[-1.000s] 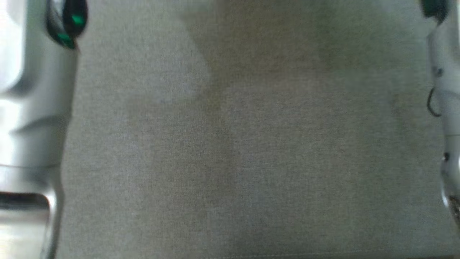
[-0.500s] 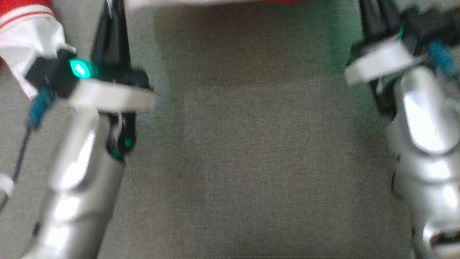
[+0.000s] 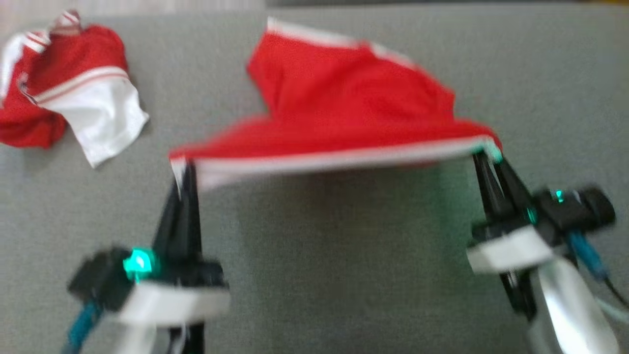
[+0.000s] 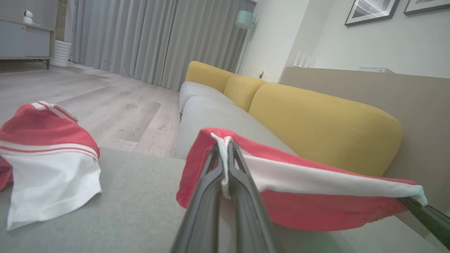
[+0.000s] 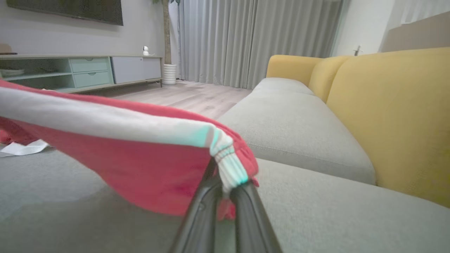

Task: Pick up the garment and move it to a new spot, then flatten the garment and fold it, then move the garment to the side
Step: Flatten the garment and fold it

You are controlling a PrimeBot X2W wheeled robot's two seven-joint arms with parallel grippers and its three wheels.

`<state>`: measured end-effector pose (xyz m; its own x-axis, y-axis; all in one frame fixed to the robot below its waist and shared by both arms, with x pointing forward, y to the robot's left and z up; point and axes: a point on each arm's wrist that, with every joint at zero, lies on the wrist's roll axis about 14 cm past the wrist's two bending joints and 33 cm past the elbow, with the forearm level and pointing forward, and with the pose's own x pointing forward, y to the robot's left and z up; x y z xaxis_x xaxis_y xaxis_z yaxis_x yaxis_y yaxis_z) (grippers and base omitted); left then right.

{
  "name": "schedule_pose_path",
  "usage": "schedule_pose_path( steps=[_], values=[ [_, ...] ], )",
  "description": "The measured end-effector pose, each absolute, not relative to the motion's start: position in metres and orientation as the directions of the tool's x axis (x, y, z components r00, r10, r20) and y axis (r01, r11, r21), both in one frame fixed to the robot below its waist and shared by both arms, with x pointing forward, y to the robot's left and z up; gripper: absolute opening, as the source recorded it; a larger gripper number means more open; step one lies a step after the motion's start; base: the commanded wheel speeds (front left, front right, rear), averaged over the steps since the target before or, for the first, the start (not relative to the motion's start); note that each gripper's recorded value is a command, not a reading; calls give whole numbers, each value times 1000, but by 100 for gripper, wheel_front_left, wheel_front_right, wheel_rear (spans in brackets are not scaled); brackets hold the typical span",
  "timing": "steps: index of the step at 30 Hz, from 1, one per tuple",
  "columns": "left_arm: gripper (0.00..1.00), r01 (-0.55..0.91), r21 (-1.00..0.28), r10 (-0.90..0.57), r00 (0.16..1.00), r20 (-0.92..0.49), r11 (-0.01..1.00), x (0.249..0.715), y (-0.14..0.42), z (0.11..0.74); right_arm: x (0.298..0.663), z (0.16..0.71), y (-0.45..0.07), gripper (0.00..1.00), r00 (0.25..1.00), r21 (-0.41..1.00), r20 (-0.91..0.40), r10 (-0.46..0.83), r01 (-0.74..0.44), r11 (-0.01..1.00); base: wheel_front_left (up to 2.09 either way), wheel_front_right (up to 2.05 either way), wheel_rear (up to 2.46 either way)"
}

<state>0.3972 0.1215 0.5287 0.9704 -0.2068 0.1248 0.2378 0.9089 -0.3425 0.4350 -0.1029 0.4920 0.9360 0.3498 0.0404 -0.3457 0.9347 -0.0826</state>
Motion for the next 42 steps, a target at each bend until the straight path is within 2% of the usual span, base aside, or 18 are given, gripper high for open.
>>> schedule_pose_path(
  steps=[5, 8, 11, 16, 24, 35, 42],
  values=[
    [0, 250, -365, -237, 968, 82, 897, 346, 111, 536, 388, 497, -125, 0, 957, -75, 3, 289, -288, 955, 0, 0, 0],
    [0, 247, -368, -243, 968, 58, 896, 334, 110, 535, 372, 492, -127, 0, 958, -68, -35, 284, -286, 956, 0, 0, 0],
    [0, 242, -369, -253, 967, 19, 897, 330, 109, 528, 360, 481, -126, 0, 955, -39, -90, 282, -286, 957, 0, 0, 0],
    [0, 240, -376, -275, 960, -43, 895, 341, 107, 508, 362, 466, -122, 0, 949, 8, -142, 283, -285, 959, 0, 0, 0],
    [0, 300, -328, -347, 933, -92, 896, 400, 99, 489, 396, 450, -119, 0, 941, 31, -184, 284, -283, 959, 0, 0, 0],
    [0, 448, -178, -482, 835, -267, 876, 531, 79, 459, 473, 424, -123, 0, 934, 50, -252, 255, -250, 967, 0, 0, 0],
    [0, 461, -184, -495, 772, -398, 868, 566, 65, 419, 490, 402, -136, 0, 923, 31, -311, 226, -227, 973, 0, 0, 0]
  ],
)
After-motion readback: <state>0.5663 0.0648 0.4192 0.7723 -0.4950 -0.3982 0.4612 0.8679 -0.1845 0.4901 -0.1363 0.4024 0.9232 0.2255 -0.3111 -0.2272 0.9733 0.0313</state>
